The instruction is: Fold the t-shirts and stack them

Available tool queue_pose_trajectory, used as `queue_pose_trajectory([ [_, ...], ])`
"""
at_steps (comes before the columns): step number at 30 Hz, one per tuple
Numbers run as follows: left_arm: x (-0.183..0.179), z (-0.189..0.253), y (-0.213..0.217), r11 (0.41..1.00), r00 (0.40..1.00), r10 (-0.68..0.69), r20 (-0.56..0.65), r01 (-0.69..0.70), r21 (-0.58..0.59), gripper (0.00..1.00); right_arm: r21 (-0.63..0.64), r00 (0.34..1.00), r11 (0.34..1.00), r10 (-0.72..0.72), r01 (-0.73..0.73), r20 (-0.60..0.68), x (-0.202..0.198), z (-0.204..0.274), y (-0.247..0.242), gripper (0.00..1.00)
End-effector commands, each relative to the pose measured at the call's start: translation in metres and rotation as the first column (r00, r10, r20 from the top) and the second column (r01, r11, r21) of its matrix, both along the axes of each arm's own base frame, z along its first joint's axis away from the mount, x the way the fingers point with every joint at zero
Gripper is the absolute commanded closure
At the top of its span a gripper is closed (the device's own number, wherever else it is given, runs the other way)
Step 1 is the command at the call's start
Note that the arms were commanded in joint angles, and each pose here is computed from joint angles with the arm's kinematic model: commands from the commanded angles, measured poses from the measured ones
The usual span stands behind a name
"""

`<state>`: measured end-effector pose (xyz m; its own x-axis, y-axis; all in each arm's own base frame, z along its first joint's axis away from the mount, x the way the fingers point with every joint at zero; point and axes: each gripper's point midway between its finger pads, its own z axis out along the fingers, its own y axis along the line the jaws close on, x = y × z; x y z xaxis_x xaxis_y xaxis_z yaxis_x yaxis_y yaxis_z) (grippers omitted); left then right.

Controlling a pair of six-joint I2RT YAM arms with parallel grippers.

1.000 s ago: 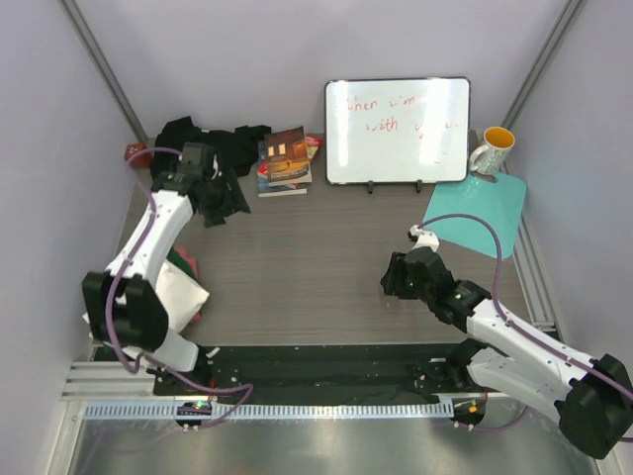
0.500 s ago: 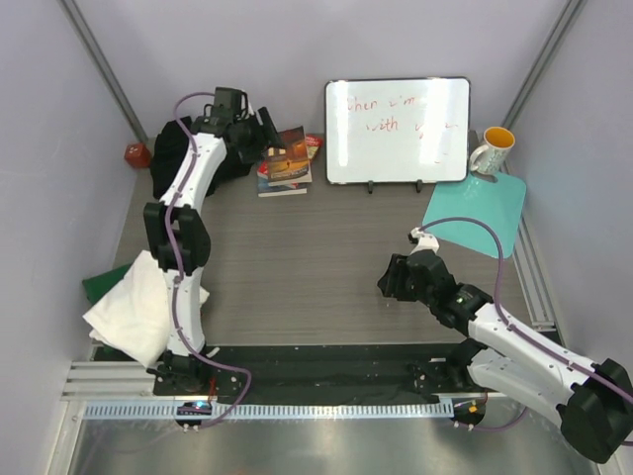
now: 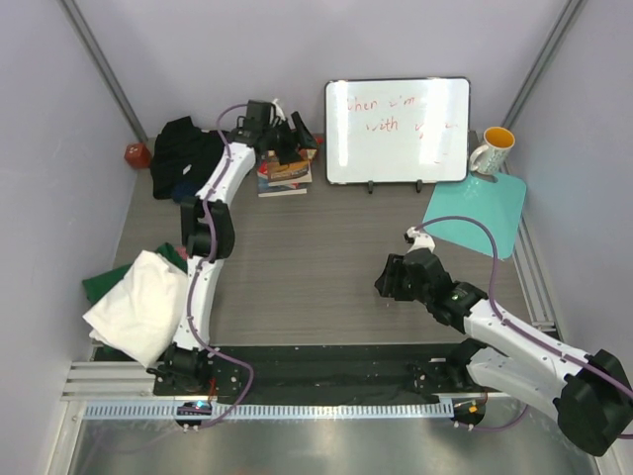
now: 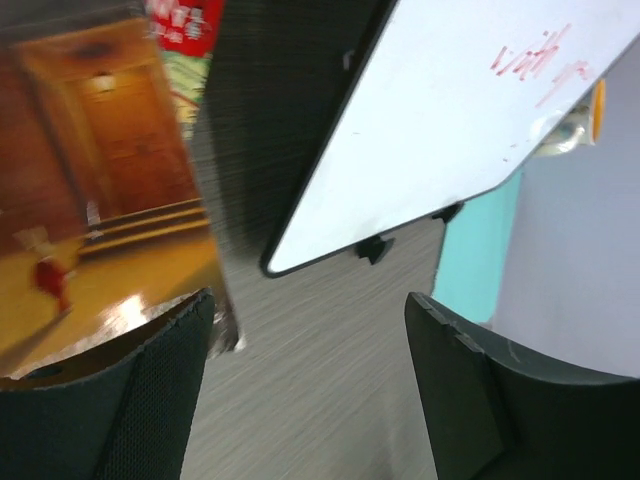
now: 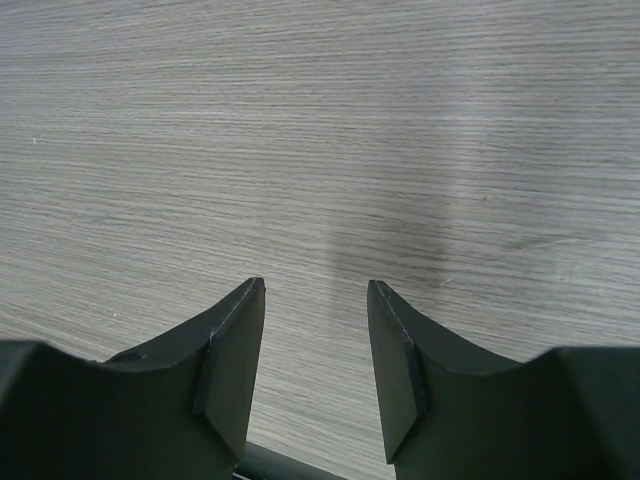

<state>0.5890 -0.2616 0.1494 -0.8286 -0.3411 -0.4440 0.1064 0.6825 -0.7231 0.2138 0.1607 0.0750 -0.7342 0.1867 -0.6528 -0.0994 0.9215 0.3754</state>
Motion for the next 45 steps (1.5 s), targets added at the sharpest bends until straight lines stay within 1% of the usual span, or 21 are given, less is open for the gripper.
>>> queue_pose_trajectory([
  [1, 0.002, 0.032, -0.058, 0.973, 0.982, -0.132, 0.133, 0.154, -0.170, 0.23, 0.050, 0.999, 0.999, 0.009, -0.011, 0.034, 0.004, 0.010, 0.009, 0.49],
  [5, 0.008, 0.014, -0.069, 0.969, 0.986, -0.120, 0.115, 0.141, -0.202, 0.23, 0.064, 0.999, 0.998, 0.018, -0.019, 0.027, 0.001, 0.008, 0.011, 0.49],
  [11, 0.014, -0.009, -0.067, 0.977, 0.990, -0.098, 0.105, 0.115, -0.177, 0.23, 0.064, 1.000, 0.998, 0.023, -0.024, 0.021, 0.001, 0.006, 0.012, 0.49],
  [17, 0.017, -0.022, -0.059, 0.989, 0.992, -0.074, 0.105, 0.087, -0.120, 0.23, 0.062, 1.000, 0.998, 0.026, -0.026, 0.015, 0.001, 0.004, 0.013, 0.49],
  [22, 0.019, -0.048, -0.049, 0.998, 0.997, -0.038, 0.072, 0.042, -0.048, 0.24, 0.072, 0.999, 0.997, 0.033, -0.034, 0.007, 0.001, 0.001, 0.016, 0.49],
  [25, 0.022, -0.060, -0.048, 0.999, 0.998, -0.030, 0.059, 0.033, -0.041, 0.24, 0.075, 0.999, 0.996, 0.038, -0.038, 0.005, 0.001, 0.001, 0.017, 0.49],
  [28, 0.022, -0.070, -0.051, 0.998, 0.998, -0.036, 0.047, 0.038, -0.051, 0.24, 0.077, 0.999, 0.996, 0.038, -0.038, 0.006, 0.001, 0.001, 0.017, 0.48],
  [34, 0.022, -0.080, -0.063, 0.992, 0.997, -0.058, 0.041, 0.062, -0.109, 0.23, 0.085, 0.999, 0.996, 0.038, -0.037, -0.003, -0.001, -0.002, 0.017, 0.48],
  [38, 0.021, -0.082, -0.073, 0.988, 0.996, -0.068, 0.056, 0.075, -0.134, 0.24, 0.088, 0.999, 0.995, 0.038, -0.037, -0.007, -0.002, -0.003, 0.018, 0.48],
  [45, 0.011, -0.087, -0.091, 0.973, 0.992, -0.112, 0.055, 0.120, -0.195, 0.33, 0.084, 0.999, 0.996, 0.040, -0.039, -0.015, -0.003, -0.006, 0.018, 0.48],
])
